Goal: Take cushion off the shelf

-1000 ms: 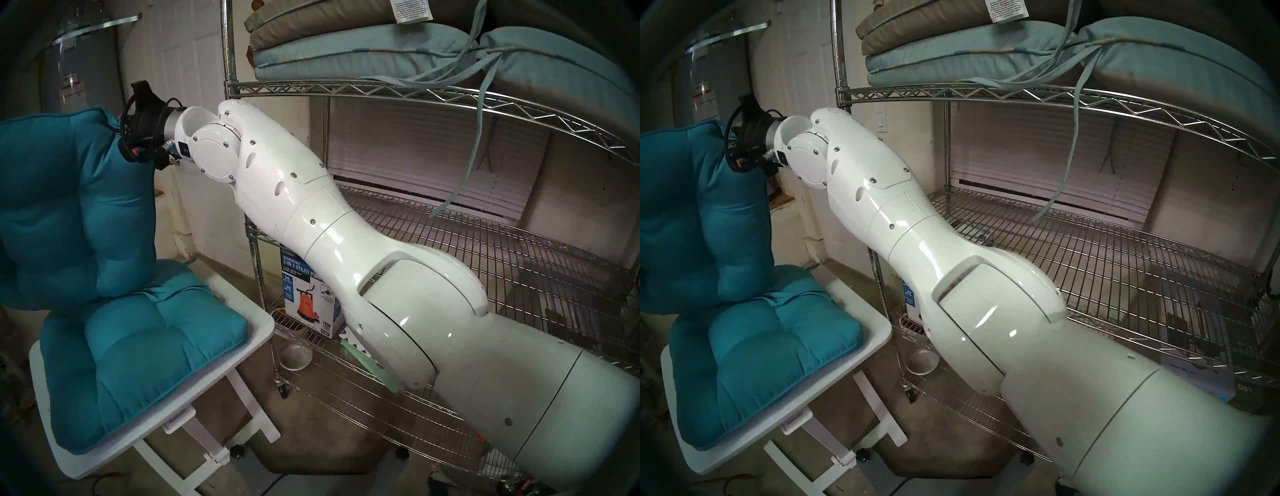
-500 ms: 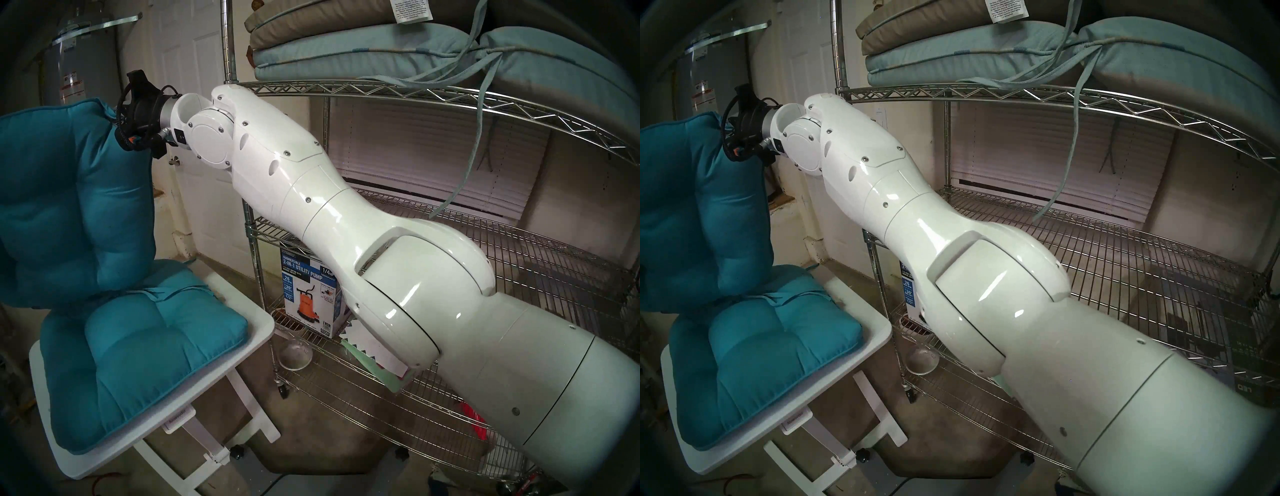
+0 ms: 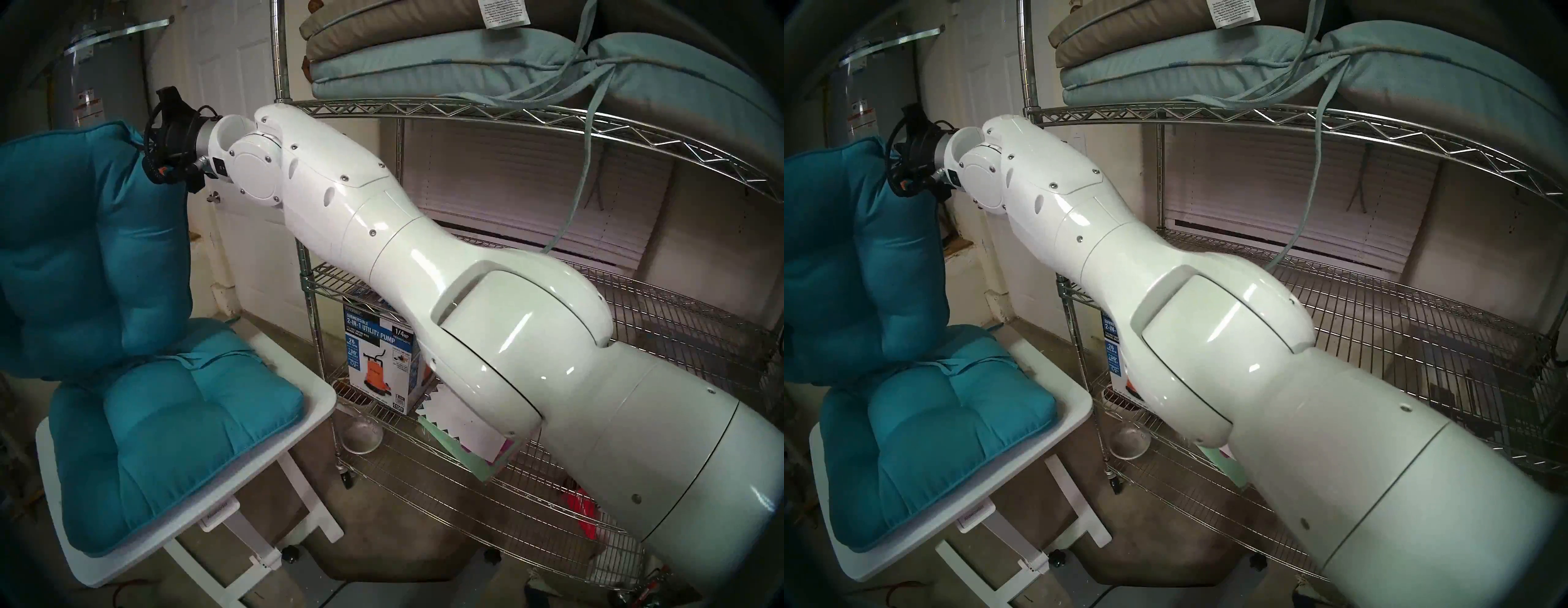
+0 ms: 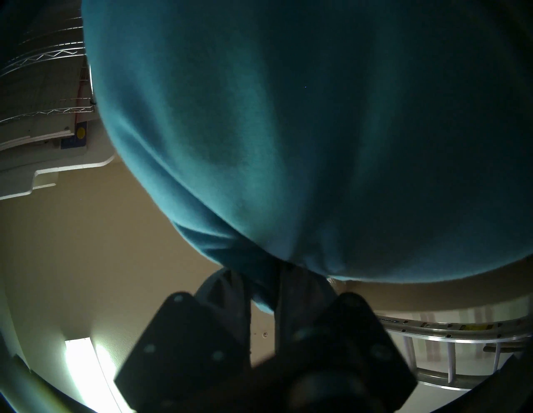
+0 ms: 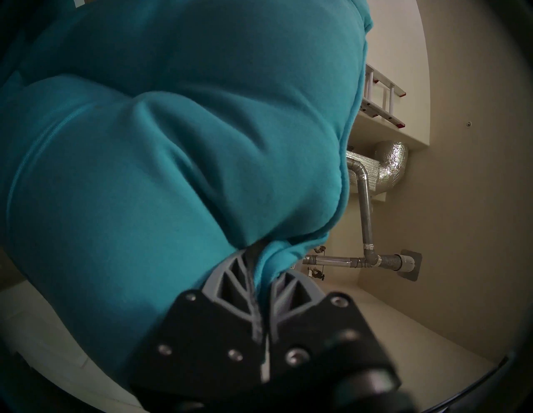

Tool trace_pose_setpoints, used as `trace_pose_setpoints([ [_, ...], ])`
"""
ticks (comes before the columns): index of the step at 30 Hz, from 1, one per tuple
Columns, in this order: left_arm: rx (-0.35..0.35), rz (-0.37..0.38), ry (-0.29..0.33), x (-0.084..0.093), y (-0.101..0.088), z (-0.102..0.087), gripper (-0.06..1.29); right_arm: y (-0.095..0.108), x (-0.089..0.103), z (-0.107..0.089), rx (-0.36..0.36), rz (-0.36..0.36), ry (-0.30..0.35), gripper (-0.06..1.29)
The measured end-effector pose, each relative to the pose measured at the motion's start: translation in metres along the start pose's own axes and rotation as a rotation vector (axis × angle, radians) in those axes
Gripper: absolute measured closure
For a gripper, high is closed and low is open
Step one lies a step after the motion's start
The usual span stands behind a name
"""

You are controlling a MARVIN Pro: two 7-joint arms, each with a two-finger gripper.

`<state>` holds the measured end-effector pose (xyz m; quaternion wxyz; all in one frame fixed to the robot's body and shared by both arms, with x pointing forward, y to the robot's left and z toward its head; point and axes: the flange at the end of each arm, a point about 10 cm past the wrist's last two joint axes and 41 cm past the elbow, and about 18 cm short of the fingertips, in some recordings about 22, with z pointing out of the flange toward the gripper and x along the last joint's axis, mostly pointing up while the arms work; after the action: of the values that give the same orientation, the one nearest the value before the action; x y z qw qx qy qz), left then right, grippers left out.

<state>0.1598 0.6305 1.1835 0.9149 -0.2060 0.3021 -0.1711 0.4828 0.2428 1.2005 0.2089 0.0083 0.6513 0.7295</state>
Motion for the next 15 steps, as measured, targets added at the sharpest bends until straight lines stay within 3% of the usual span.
trace_pose_setpoints([
  [15, 0.066, 0.035, 0.081, 0.02, 0.005, -0.043, 1.09, -0.037, -0.007, -0.012, -0.111, 0.102, 0.015, 1.22],
])
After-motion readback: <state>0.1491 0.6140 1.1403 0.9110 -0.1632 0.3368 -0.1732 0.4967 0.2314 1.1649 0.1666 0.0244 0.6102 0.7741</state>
